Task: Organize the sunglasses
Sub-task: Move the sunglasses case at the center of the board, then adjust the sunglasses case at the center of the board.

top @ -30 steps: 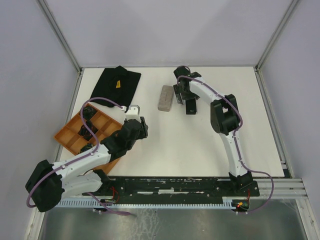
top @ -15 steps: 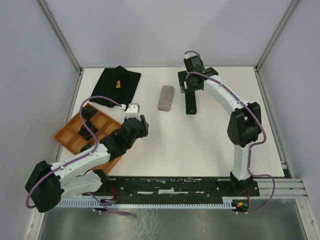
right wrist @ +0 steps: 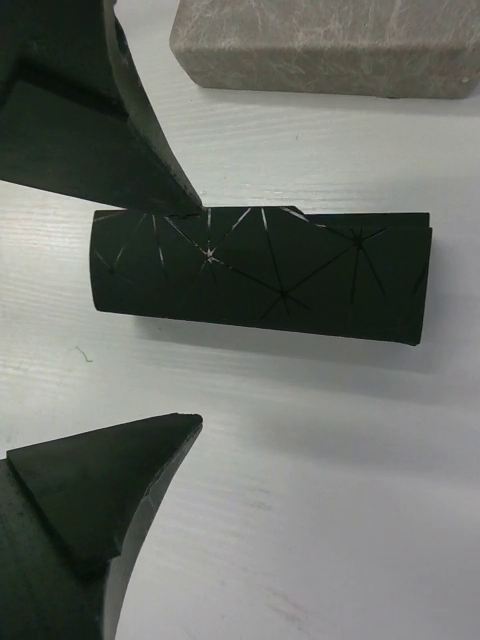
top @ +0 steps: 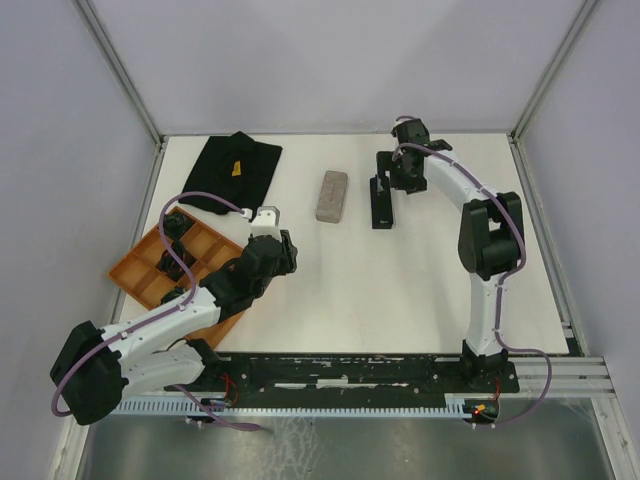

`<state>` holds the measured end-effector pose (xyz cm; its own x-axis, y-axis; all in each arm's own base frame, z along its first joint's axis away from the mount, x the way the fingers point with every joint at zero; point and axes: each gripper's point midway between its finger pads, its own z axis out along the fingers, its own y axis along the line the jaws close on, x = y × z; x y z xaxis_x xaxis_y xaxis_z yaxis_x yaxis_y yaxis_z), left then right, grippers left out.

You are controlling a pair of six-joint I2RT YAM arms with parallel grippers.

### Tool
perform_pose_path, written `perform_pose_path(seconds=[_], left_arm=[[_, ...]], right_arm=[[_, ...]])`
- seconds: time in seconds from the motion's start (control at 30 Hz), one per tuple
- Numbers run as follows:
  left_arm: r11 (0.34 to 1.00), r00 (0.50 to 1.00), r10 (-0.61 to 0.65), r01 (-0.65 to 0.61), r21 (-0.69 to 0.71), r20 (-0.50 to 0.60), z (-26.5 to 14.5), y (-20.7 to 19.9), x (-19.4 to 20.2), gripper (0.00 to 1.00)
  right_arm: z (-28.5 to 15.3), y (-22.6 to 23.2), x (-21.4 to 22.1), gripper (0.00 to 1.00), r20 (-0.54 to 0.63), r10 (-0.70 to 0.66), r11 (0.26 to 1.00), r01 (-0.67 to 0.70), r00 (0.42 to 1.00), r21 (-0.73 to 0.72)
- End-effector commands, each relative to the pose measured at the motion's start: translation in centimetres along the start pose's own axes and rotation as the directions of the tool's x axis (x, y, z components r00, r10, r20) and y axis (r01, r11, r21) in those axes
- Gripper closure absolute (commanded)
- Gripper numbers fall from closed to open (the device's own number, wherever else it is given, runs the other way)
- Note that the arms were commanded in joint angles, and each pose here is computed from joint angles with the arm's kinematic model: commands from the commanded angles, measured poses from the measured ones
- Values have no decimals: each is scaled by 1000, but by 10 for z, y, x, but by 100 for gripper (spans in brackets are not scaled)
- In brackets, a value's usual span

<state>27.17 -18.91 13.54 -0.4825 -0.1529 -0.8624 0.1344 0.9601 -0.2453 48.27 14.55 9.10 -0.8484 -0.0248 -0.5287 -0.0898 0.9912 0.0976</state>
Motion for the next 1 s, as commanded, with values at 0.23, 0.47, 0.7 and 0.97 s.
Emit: perform_pose_path(seconds=[0.23, 0.47, 0.7, 0.97], left_arm=[[999, 998, -17, 15, 28, 59, -1, -11, -26, 53], [999, 998, -19, 17, 31, 58, 0, -13, -26, 53], [999, 998, -17, 15, 36, 56, 1, -14, -26, 53], [999, 998, -17, 14, 42, 56, 1, -17, -28, 53]], right_arm=[[29, 10, 4, 19, -34, 70, 991, -74, 997, -113], [39, 2, 19, 25, -81, 60, 995, -66, 995, -71], [46, -10, 39, 28, -143, 43, 999, -45, 989, -10], [34, -2, 29, 26, -81, 47, 997, -52, 996, -56]])
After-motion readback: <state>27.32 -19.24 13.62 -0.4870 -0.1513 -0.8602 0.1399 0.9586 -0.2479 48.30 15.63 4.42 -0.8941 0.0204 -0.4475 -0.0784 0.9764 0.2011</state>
